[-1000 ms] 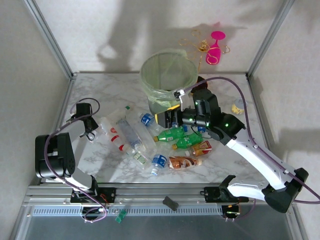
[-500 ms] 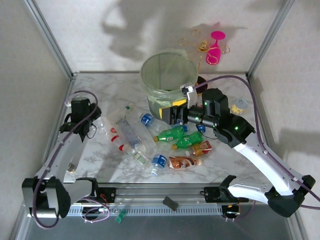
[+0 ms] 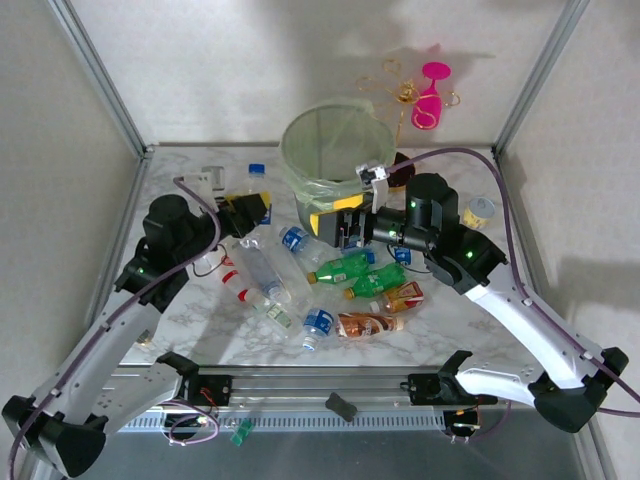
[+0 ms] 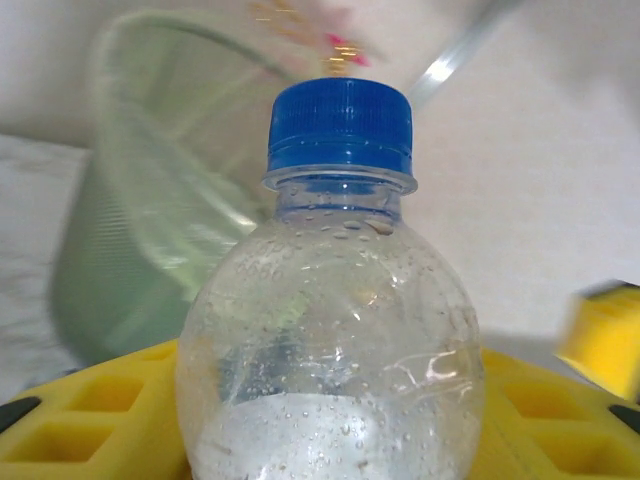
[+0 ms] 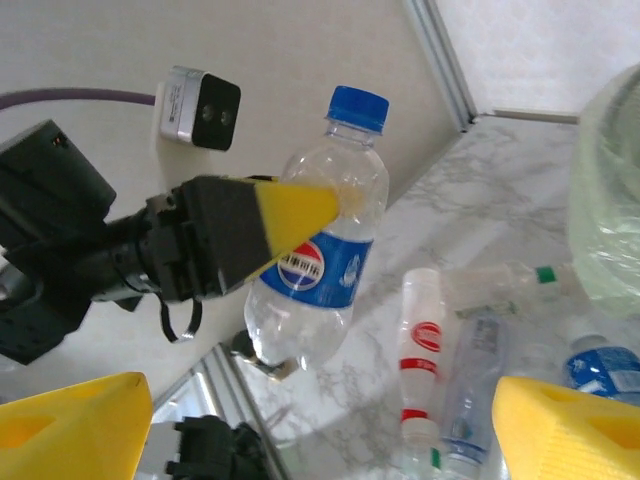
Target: Put the plastic bottles in the bin
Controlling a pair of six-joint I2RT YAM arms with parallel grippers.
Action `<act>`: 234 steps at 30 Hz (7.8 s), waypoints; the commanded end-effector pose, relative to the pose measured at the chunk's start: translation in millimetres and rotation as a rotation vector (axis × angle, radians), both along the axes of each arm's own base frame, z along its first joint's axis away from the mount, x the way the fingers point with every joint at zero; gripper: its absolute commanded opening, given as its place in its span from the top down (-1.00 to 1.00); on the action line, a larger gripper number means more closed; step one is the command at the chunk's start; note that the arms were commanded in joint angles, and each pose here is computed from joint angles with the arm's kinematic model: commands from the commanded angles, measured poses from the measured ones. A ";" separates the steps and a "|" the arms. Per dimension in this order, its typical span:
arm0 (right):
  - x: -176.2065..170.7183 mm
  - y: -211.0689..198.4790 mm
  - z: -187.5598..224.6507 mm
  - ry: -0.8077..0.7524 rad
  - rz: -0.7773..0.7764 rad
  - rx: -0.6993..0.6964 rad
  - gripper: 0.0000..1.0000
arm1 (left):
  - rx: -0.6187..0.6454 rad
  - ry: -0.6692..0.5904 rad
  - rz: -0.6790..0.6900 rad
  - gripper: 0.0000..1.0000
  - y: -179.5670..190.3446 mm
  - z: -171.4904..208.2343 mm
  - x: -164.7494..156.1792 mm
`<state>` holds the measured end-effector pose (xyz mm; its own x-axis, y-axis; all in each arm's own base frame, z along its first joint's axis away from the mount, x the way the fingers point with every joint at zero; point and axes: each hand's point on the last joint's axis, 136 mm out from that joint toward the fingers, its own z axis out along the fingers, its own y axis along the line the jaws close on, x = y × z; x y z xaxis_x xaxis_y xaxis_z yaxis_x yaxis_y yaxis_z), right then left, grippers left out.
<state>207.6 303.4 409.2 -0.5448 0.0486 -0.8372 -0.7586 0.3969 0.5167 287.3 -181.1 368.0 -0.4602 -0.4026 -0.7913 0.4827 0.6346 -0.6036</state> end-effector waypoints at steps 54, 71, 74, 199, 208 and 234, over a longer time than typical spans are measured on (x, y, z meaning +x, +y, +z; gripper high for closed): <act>-70.5 73.3 26.5 -0.001 0.365 0.244 -0.14 | -0.365 -0.251 -0.307 -0.39 -43.7 98.0 -92.8; -18.8 34.5 15.2 -0.094 -0.024 0.038 -0.15 | -0.291 -0.427 -0.009 -0.78 26.2 149.6 -109.1; 9.9 18.8 9.7 -0.107 -0.181 -0.063 -0.15 | -0.217 -0.403 0.004 -0.74 25.3 141.2 -105.7; 53.4 -141.0 -82.7 0.003 -0.622 -0.330 -0.36 | 0.137 1.100 0.643 -0.22 57.9 -332.7 -58.5; 54.9 -142.4 -82.4 -0.003 -0.630 -0.344 -0.36 | 0.133 1.109 0.648 -0.08 54.7 -341.1 -54.3; 49.5 -139.5 -77.0 0.032 -0.610 -0.315 -0.36 | 0.188 0.981 0.624 0.17 68.9 -304.8 -54.2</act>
<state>260.4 164.1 323.1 -0.5227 0.0925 -0.8475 -0.3384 0.8899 0.3058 224.5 -117.4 40.8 -0.6800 -0.6981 -0.2242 -0.5886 0.7020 -0.4009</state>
